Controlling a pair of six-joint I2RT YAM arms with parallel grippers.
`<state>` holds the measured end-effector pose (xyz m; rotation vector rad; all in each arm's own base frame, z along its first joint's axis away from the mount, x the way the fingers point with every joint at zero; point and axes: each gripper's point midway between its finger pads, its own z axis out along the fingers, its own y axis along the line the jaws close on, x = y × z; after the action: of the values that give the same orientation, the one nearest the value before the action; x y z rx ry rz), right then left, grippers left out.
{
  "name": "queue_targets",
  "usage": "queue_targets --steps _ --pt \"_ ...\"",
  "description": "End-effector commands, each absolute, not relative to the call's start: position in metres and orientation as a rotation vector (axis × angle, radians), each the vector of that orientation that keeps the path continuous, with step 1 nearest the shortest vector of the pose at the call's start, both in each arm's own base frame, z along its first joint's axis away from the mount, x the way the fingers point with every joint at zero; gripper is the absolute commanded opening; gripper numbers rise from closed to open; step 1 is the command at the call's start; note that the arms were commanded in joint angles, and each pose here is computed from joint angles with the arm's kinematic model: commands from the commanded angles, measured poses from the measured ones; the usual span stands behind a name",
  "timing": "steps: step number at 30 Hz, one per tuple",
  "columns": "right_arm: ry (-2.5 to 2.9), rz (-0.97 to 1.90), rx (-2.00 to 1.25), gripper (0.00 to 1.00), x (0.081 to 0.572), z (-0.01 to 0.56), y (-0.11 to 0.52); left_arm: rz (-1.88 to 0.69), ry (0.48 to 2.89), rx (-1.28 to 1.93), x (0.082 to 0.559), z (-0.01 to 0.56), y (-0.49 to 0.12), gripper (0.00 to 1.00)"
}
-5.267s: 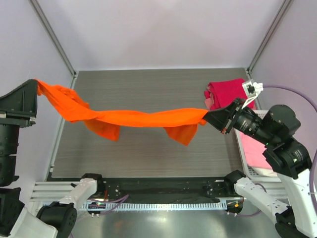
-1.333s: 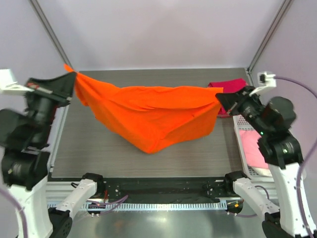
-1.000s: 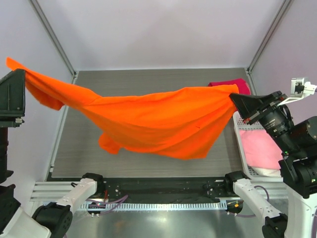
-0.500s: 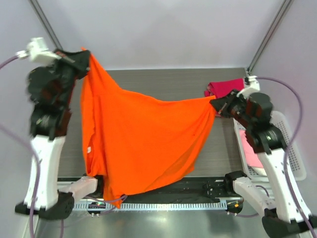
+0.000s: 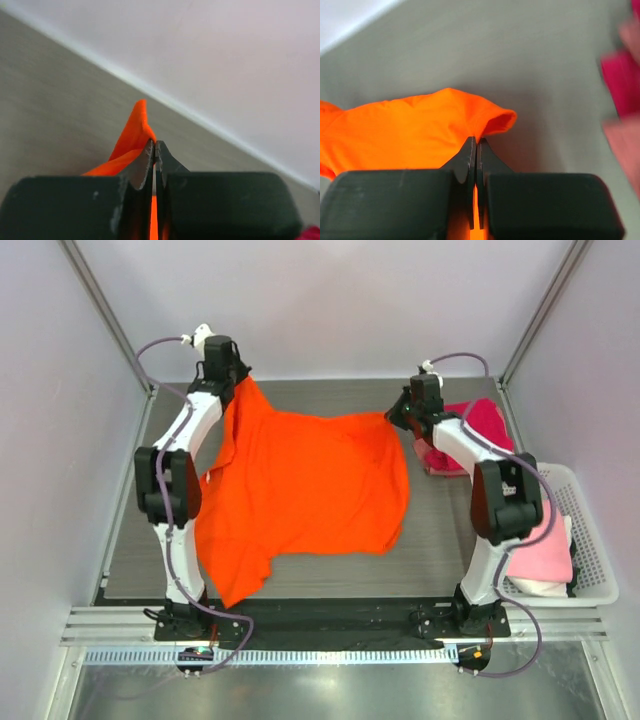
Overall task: Fold and stack the t-shirts
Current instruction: Flatten the tshirt out, then fold the tshirt
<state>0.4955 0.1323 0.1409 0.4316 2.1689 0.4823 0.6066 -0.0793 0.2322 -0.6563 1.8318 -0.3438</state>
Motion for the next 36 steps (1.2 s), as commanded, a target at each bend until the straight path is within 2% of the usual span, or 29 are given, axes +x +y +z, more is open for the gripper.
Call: queue_targets --steps 1,2,3,4,5,6,7,8,10,11,13,14,16,18,19,21,23,24,26,27,30,36 --pt "1.883 0.493 0.416 0.01 0.570 0.221 0.134 -0.327 1.619 -0.617 0.655 0.305 -0.061 0.00" --pt "1.876 0.494 0.417 0.02 0.579 0.221 0.135 -0.324 1.625 -0.617 0.665 0.299 -0.061 0.00" --pt "1.901 0.491 0.419 0.09 0.590 0.203 0.139 -0.323 1.620 -0.621 0.672 0.297 -0.058 0.02" --pt "1.866 0.506 0.417 0.54 0.599 0.219 0.141 -0.330 1.615 -0.630 0.681 0.295 -0.056 0.13" --pt "1.867 0.507 0.441 0.74 0.602 0.218 0.140 -0.337 1.609 -0.639 0.683 0.296 -0.054 0.54" --pt "1.895 0.502 0.448 0.88 0.601 0.211 0.142 -0.335 1.615 -0.653 0.682 0.292 -0.051 0.75" --pt "1.901 0.505 0.448 0.89 0.598 0.213 0.142 -0.326 1.606 -0.692 0.675 0.300 -0.045 0.90" --pt "1.914 0.518 0.436 0.89 0.591 0.212 0.146 -0.322 1.609 -0.704 0.669 0.302 -0.043 0.99" --pt "1.928 0.512 0.442 0.88 0.568 0.213 0.144 -0.301 1.661 -0.729 0.652 0.288 -0.041 1.00" --pt "1.940 0.505 0.452 0.87 0.557 0.211 0.143 -0.300 1.636 -0.740 0.636 0.312 -0.036 1.00" --pt "1.965 0.483 0.475 0.82 0.524 0.207 0.136 -0.268 1.716 -0.758 0.614 0.294 -0.031 0.99" --pt "2.000 0.467 0.495 0.79 0.509 0.198 0.132 -0.290 1.696 -0.759 0.597 0.317 -0.029 1.00" --pt "2.064 0.427 0.540 0.69 0.476 0.173 0.121 -0.292 1.772 -0.782 0.574 0.297 -0.026 1.00" --pt "2.077 0.410 0.589 0.61 0.445 0.174 0.112 -0.332 1.819 -0.842 0.543 0.287 -0.023 1.00" --pt "2.131 0.381 0.609 0.58 0.424 0.148 0.106 -0.347 1.833 -0.877 0.532 0.281 -0.021 1.00" --pt "2.129 0.394 0.633 0.51 0.399 0.149 0.103 -0.416 1.844 -1.078 0.501 0.255 -0.011 0.99" --pt "2.179 0.377 0.645 0.47 0.373 0.125 0.099 -0.521 1.899 -1.202 0.476 0.231 -0.007 0.99" --pt "2.188 0.365 0.666 0.39 0.358 0.116 0.095 -0.642 1.953 -1.286 0.455 0.209 -0.011 1.00" --pt "2.205 0.358 0.679 0.37 0.347 0.105 0.094 -0.718 1.991 -1.300 0.436 0.193 -0.014 1.00" --pt "2.220 0.357 0.679 0.36 0.342 0.099 0.096 -0.703 2.047 -1.304 0.420 0.168 -0.014 1.00" --pt "2.288 0.335 0.654 0.35 0.329 0.074 0.099 -0.676 2.099 -1.220 0.389 0.154 -0.019 1.00" --pt "2.336 0.309 0.662 0.35 0.324 0.040 0.099 -0.600 2.062 -1.139 0.339 0.156 -0.015 1.00"
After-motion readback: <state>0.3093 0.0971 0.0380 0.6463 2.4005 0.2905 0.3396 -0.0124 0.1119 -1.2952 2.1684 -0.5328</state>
